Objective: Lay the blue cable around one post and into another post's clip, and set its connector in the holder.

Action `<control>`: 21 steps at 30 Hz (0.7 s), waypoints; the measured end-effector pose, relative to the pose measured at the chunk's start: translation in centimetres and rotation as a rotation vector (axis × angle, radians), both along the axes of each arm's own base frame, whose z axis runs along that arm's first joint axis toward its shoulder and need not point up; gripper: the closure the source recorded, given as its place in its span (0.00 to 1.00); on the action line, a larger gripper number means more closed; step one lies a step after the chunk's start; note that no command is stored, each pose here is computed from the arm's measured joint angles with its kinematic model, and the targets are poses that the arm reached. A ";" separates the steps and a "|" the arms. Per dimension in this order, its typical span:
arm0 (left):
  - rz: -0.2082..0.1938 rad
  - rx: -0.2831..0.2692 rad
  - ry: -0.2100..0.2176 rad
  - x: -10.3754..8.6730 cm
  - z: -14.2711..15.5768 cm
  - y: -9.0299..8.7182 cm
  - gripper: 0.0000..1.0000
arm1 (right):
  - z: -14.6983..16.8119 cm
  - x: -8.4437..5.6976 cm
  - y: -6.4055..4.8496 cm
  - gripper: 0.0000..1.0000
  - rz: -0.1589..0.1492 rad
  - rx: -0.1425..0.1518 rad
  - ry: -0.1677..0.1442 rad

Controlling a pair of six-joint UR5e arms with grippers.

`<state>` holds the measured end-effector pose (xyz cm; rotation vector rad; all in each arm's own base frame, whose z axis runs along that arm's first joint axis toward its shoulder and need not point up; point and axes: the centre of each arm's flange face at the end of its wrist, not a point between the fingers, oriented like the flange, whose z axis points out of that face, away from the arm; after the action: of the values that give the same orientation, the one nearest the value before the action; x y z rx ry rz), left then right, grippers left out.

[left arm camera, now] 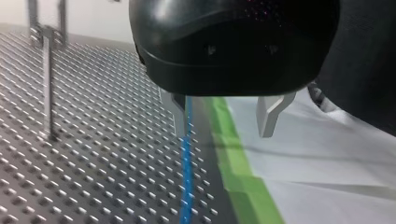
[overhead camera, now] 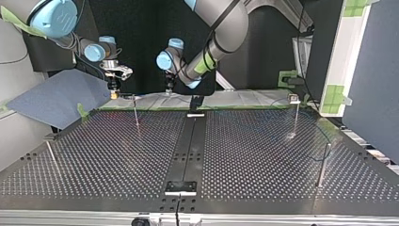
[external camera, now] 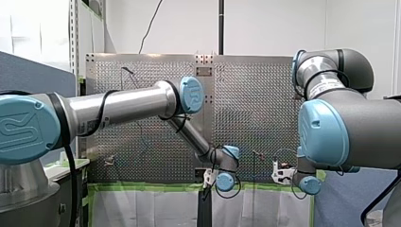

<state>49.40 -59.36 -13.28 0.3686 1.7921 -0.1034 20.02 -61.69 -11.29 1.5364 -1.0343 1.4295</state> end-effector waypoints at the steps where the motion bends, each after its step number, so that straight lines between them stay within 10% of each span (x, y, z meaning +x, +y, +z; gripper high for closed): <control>1: 0.004 0.007 0.007 0.0 -0.4 0.2 0.27 | 0.0 0.0 0.0 0.92 0.000 0.000 0.000; 21: 0.003 0.027 0.012 -0.7 -0.3 1.0 0.24 | 0.1 0.1 -0.1 0.92 0.001 -0.008 -0.006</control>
<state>48.71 -58.38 -13.58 0.3849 1.8075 -0.0799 20.08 -61.78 -11.18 1.5274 -1.0309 1.4381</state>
